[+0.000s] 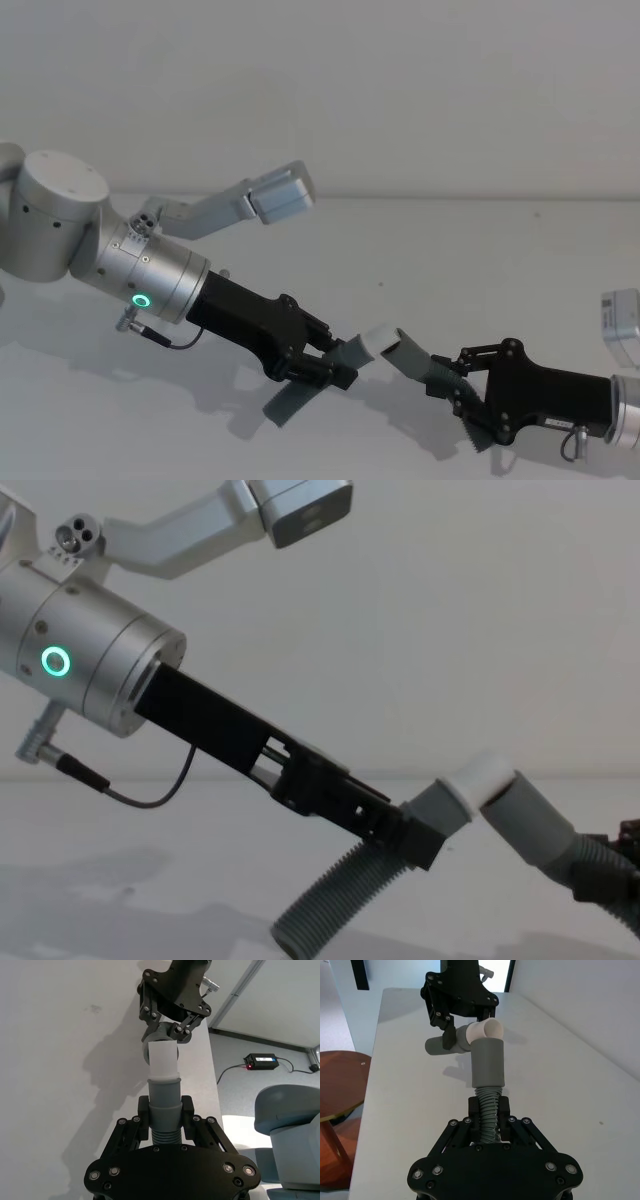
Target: Use both hands to pick up one end of the pipe from the table, align the ends, and insert them.
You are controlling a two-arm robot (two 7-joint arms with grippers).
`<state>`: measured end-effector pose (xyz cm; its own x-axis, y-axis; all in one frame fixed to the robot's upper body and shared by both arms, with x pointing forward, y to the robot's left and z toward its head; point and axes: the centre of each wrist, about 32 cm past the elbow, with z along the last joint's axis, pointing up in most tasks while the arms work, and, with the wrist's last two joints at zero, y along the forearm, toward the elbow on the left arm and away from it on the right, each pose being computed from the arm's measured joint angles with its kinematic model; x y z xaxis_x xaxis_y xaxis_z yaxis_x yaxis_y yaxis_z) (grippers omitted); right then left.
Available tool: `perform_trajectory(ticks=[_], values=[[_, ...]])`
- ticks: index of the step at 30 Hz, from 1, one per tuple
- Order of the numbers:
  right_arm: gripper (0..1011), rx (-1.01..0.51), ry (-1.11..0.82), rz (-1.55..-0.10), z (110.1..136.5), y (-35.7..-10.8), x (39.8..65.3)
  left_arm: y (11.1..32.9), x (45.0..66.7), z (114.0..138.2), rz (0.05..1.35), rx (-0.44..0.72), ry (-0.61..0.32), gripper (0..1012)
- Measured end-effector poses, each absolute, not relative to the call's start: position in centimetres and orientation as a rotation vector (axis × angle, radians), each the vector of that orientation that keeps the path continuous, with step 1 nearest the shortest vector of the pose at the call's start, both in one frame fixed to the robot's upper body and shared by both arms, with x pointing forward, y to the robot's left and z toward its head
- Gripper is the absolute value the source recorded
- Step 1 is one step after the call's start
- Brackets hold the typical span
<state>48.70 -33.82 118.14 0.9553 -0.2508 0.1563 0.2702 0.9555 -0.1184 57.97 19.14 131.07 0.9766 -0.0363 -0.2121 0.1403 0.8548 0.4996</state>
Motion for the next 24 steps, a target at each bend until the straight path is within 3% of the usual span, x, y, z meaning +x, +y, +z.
perform_trajectory(ticks=[24], values=[[191,-0.136,-0.153,-0.267,118.11,-33.88,48.82,19.24,57.78,131.68,-0.064,0.584,0.190,356]])
